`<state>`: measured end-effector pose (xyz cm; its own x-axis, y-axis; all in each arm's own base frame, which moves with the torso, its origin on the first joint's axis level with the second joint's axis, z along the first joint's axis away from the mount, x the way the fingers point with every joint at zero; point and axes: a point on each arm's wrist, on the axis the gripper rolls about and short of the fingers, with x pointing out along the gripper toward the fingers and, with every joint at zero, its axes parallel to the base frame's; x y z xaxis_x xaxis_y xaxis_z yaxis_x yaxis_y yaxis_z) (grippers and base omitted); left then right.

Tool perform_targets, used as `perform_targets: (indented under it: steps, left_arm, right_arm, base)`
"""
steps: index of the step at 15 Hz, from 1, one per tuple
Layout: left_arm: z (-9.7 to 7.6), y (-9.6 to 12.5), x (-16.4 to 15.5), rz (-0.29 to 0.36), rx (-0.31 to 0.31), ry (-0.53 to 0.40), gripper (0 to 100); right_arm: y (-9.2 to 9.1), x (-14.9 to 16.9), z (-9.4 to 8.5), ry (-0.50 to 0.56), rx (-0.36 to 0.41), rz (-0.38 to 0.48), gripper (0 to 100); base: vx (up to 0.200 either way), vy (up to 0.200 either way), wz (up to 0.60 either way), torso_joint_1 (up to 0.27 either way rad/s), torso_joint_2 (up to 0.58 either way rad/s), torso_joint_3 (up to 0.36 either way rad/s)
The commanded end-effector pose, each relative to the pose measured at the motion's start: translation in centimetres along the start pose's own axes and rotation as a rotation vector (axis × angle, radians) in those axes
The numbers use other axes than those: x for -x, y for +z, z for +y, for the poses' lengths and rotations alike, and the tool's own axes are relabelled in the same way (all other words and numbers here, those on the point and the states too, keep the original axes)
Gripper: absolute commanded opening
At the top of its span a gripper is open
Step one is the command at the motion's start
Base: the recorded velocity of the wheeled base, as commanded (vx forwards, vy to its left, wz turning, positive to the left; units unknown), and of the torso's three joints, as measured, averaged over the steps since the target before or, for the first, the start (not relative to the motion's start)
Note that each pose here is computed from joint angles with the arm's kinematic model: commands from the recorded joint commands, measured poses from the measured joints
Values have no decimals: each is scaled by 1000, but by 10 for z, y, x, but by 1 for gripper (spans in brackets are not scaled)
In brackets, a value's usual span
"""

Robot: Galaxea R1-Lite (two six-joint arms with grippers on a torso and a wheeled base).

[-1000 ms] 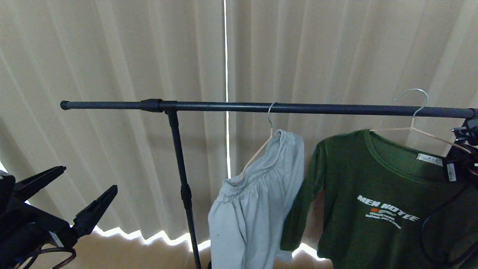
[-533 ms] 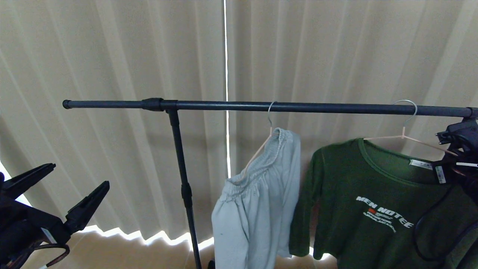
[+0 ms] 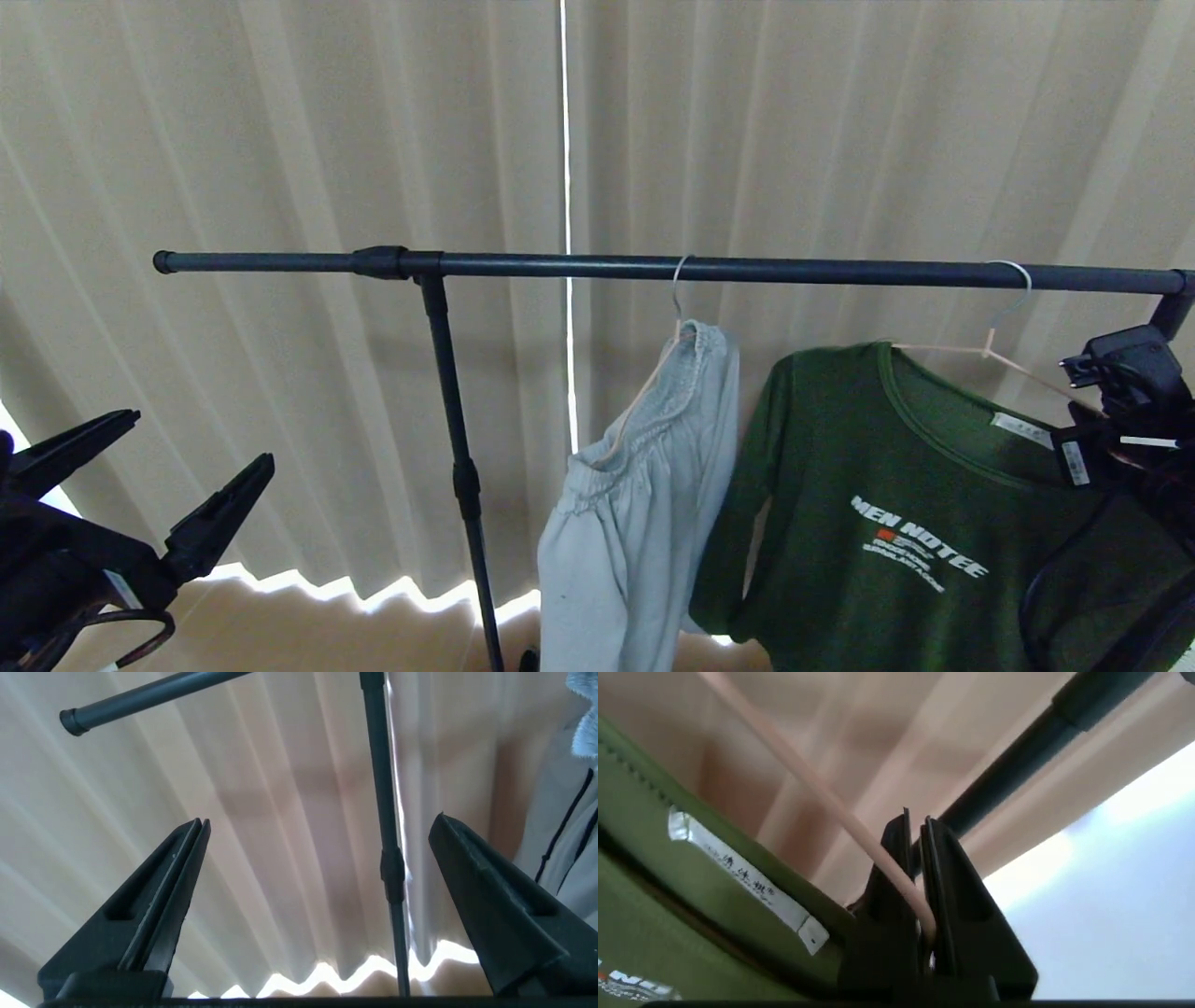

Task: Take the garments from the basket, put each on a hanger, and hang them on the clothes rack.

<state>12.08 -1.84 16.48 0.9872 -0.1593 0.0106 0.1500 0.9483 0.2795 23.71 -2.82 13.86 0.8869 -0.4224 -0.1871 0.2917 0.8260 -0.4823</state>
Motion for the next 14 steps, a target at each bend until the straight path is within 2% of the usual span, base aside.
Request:
perform_targets:
  steps: [1, 3, 8, 9, 11, 14]
  left_arm:
    - [0, -1, -1, 4, 1, -1, 100]
    - [0, 0, -1, 3, 1, 0, 100]
    - [0, -1, -1, 6, -1, -1, 100]
    - [0, -1, 0, 4, -1, -1, 100]
    - [0, -1, 0, 6, -1, -1, 100]
    - [0, 1, 1, -7, -1, 3, 100]
  right_arm:
    - [6, 8, 5, 52, -14, -47, 100]
    - [11, 22, 9, 148, -45, -125, 100]
    - [9, 35, 9, 231, -62, -227, 100]
    - [9, 38, 9, 268, -76, -284, 100]
    - [7, 42, 9, 323, -105, -344, 100]
    - [7, 49, 6, 334, -154, -390, 100]
  base:
    - [0, 0, 0, 0, 0, 0]
    - [0, 0, 0, 0, 0, 0]
    - [0, 0, 0, 0, 0, 0]
    - [0, 0, 0, 0, 0, 0]
    - [0, 0, 0, 0, 0, 0]
    - [0, 0, 0, 0, 0, 0]
